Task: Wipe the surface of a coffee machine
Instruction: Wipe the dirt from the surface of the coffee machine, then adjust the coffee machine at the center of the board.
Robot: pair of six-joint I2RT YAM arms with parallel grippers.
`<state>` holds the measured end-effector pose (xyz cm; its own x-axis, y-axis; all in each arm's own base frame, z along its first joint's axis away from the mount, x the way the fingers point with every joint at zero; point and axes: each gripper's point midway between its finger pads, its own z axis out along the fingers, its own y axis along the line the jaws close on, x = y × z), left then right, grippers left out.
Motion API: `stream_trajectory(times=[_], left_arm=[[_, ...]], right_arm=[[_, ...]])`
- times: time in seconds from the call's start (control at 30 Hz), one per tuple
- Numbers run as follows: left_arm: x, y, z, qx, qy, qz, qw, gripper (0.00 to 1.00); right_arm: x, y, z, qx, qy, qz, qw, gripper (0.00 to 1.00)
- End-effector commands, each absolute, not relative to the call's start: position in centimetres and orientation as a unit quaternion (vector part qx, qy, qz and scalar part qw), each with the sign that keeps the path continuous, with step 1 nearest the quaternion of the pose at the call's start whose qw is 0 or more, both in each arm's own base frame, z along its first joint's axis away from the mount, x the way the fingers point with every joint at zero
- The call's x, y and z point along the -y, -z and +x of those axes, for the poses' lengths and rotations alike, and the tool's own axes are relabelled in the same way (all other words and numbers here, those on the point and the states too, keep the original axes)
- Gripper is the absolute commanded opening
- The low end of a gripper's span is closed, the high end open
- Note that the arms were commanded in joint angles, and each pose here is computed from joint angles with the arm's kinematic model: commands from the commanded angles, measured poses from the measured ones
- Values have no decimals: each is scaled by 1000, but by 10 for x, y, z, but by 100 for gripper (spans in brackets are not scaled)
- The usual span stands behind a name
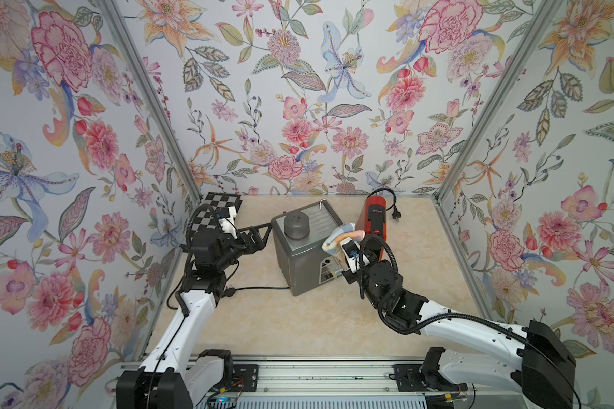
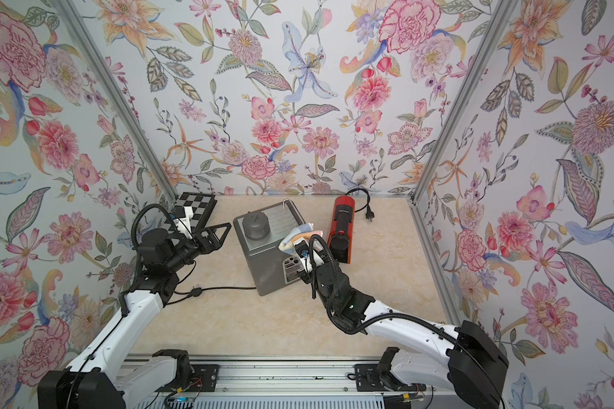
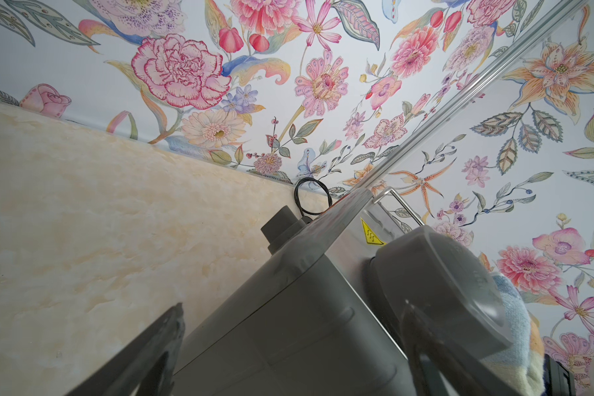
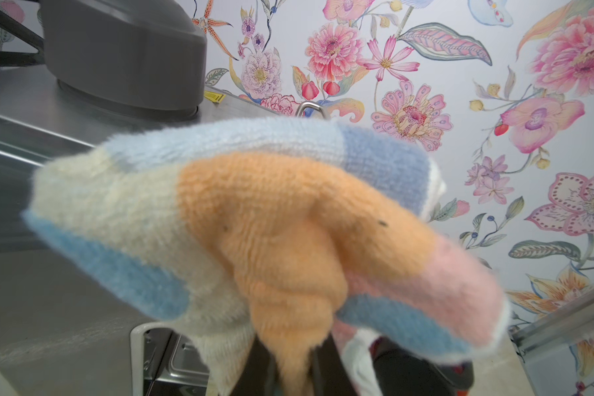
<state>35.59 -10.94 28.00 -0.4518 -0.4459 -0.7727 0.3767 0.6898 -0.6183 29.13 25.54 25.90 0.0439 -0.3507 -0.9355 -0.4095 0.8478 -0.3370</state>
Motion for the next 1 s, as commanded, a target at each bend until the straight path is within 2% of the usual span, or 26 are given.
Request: stream_trajectory(times=[0.0, 0.3, 0.5, 0.67, 0.97], left_arm=[[112, -296, 369, -743, 403, -9, 535, 99], [113, -310, 444, -723, 424, -18, 545, 99], [122, -286, 492, -726, 447, -16, 523, 99], [132, -275, 513, -727, 466, -5, 504, 99], [160, -254, 526, -743, 468, 23, 478, 99]], right_arm=[[-246, -256, 295, -701, -20, -265, 662, 0], [-248, -253, 290, -711, -42, -253, 655, 0], [-252, -258, 287, -714, -53, -240, 655, 0], [-253, -255, 291, -727, -54, -225, 646, 0], [-248, -245, 301, -747, -42, -196, 634, 0]])
